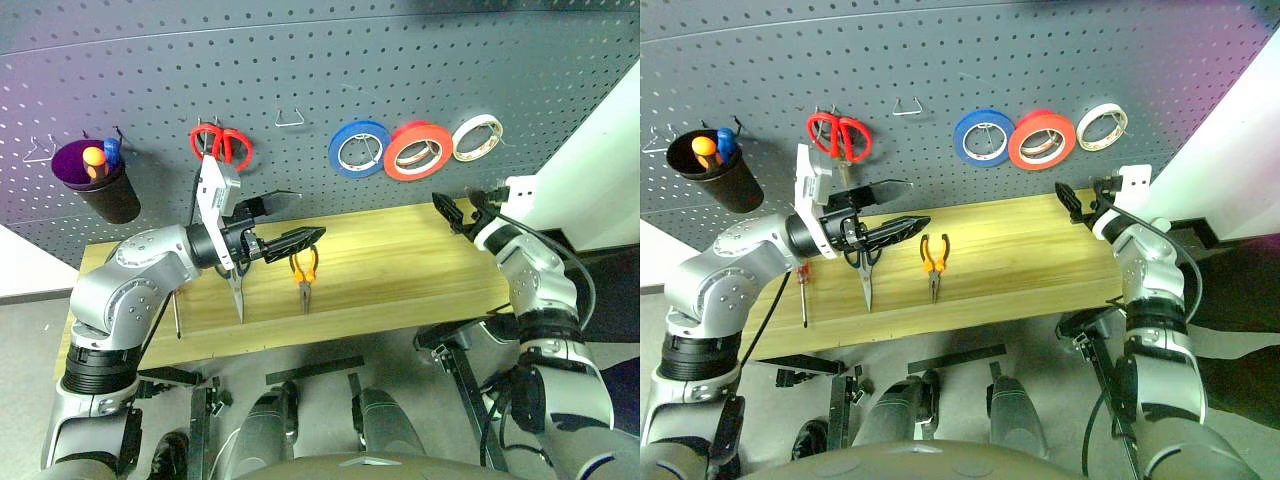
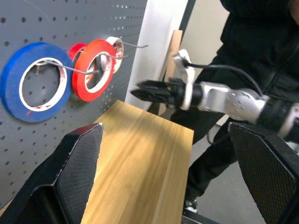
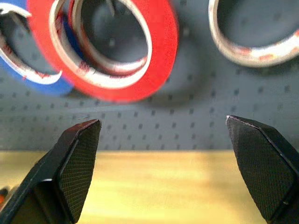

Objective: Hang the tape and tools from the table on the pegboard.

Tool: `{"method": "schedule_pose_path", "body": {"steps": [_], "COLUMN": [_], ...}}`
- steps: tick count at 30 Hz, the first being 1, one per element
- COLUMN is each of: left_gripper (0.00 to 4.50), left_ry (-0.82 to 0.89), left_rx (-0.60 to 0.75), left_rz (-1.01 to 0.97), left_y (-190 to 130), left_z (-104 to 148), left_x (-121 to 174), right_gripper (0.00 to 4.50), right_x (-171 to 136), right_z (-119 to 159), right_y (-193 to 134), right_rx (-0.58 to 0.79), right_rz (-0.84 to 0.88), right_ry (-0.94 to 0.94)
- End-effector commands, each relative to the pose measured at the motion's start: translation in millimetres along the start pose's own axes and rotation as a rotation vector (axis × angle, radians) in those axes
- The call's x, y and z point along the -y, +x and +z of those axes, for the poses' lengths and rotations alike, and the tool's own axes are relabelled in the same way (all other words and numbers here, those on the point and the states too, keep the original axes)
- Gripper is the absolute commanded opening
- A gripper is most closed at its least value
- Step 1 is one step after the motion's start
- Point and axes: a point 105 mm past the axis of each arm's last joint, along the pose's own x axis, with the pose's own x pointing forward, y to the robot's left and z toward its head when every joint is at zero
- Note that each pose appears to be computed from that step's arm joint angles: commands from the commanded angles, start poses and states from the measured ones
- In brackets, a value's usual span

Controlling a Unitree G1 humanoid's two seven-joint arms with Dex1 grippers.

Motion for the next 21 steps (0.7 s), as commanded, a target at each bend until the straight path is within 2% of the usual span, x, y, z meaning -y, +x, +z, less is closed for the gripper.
{"method": "schedule_pose_path", "body": {"steps": [1,7,21], "left_gripper": [4.50,4.50,4.50], "left_ry": [0.046,0.060,0.064], "left_rx": [0.025,0.021,0.009], "left_rz": [0.033,0.069,0.175], "left_y": [-8.3,-15.4,-36.6], "left_z": [9.1,9.3,4.5], "left_x": [-3.9,-9.1,-15.7], "right_gripper": [4.47,4.47,4.47], "right_x": [-13.2,-30.8,-75.6], "right_z": [11.5,3.8,-2.2], "right_y": [-4.4,-8.2,11.7], "right_rx": [0.043,0.026,-0.017], "right_rz": [0.032,0.058,0.156], "right_ry": [0.010,0.046,0.081]}}
